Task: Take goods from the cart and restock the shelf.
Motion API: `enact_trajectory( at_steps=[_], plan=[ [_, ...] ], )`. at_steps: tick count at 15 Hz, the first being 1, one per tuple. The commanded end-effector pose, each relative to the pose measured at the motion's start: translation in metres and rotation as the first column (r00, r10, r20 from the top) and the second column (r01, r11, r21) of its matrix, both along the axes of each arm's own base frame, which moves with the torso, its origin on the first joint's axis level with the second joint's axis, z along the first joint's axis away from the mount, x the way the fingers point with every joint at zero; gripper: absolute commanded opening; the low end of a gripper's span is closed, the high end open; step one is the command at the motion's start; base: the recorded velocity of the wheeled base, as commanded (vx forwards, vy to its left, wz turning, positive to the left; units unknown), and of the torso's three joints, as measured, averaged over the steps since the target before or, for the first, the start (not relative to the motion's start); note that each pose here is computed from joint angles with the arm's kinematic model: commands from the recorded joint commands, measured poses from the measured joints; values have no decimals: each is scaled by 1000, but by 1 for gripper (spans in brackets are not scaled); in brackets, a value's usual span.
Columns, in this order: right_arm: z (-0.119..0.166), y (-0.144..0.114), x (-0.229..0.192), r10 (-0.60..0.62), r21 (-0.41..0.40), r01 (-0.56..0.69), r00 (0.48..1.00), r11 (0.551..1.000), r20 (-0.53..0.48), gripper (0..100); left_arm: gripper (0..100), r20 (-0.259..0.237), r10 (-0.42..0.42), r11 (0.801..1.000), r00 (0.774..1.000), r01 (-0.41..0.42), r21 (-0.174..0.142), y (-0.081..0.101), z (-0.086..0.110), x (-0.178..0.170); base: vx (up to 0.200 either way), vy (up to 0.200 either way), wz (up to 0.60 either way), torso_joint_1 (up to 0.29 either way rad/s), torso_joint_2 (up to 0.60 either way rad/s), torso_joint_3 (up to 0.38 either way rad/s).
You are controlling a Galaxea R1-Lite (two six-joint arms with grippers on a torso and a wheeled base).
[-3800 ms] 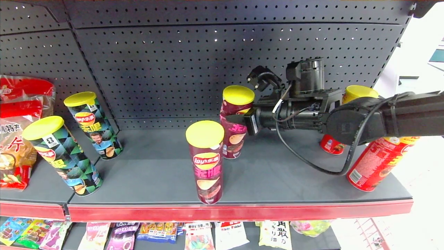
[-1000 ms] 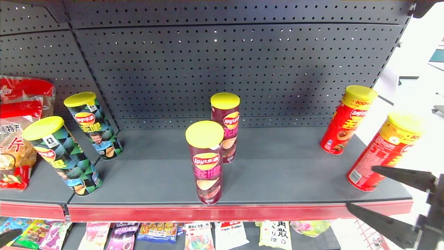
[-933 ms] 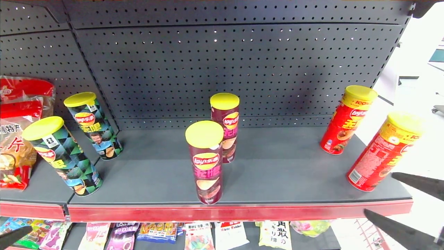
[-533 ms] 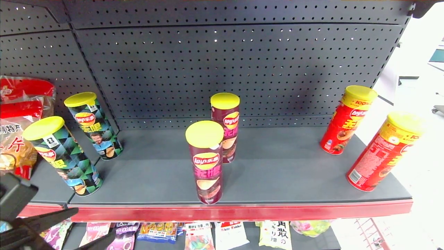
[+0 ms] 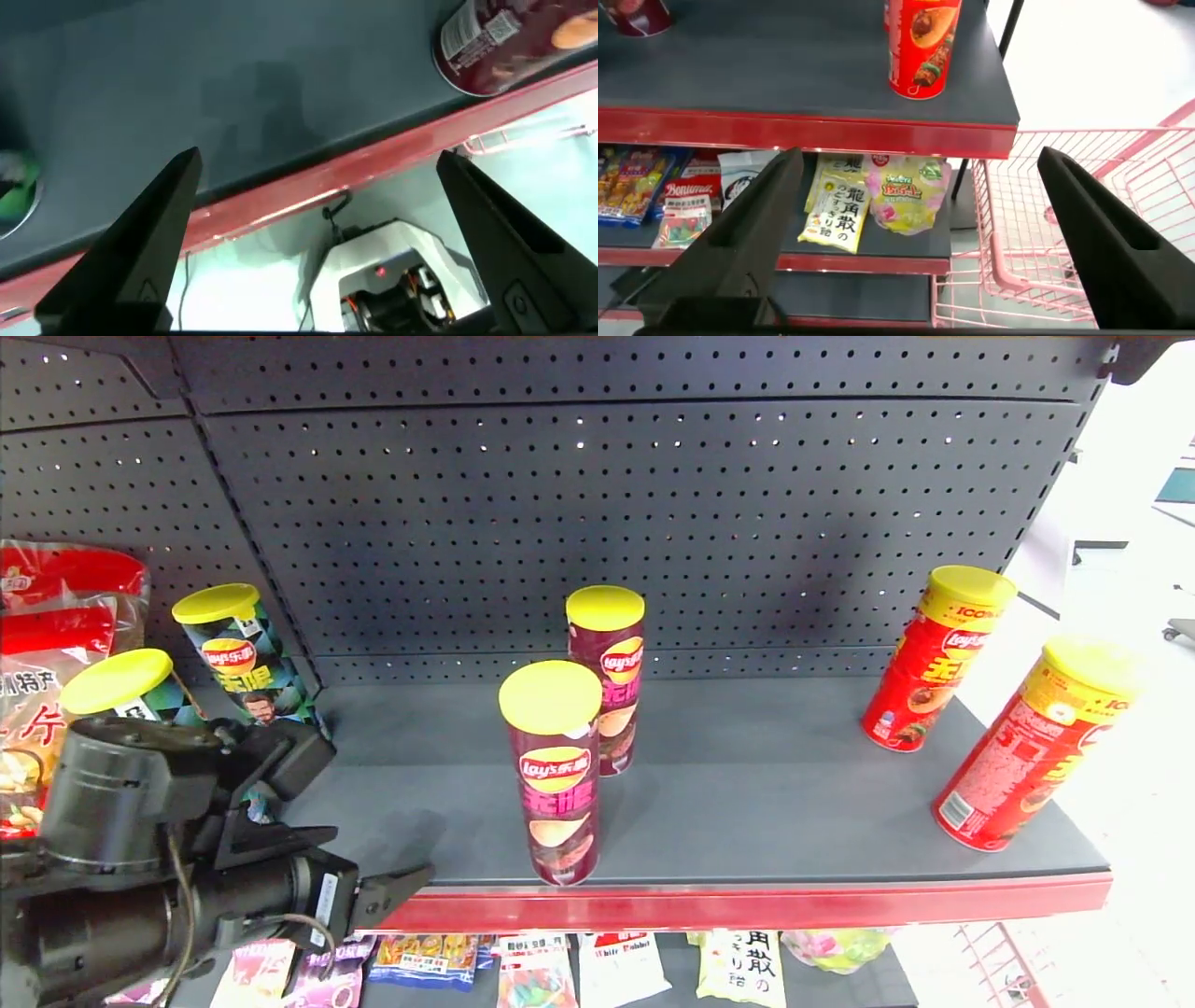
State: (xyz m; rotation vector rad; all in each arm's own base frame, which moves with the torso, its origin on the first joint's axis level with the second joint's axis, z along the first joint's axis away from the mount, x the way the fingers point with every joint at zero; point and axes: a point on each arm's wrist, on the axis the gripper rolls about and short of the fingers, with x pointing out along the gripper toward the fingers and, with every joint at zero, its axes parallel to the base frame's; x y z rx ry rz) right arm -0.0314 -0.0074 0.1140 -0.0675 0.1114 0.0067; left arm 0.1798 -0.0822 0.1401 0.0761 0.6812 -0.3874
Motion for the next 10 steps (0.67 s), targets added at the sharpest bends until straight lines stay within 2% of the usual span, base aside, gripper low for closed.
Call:
enact_trajectory(
  at_steps=[1,10],
  plan=[
    [-2,0,0,1,-1,-1,1000,1000,-6,100,100,-57,-20,999,998,21,24,-16,-11,24,0,0,0,0,0,0],
    [-7,0,2,4,-3,-4,1000,1000,-24,100,100,-85,-49,998,995,52,35,-43,-22,64,0,0,0,0,0,0]
  ],
)
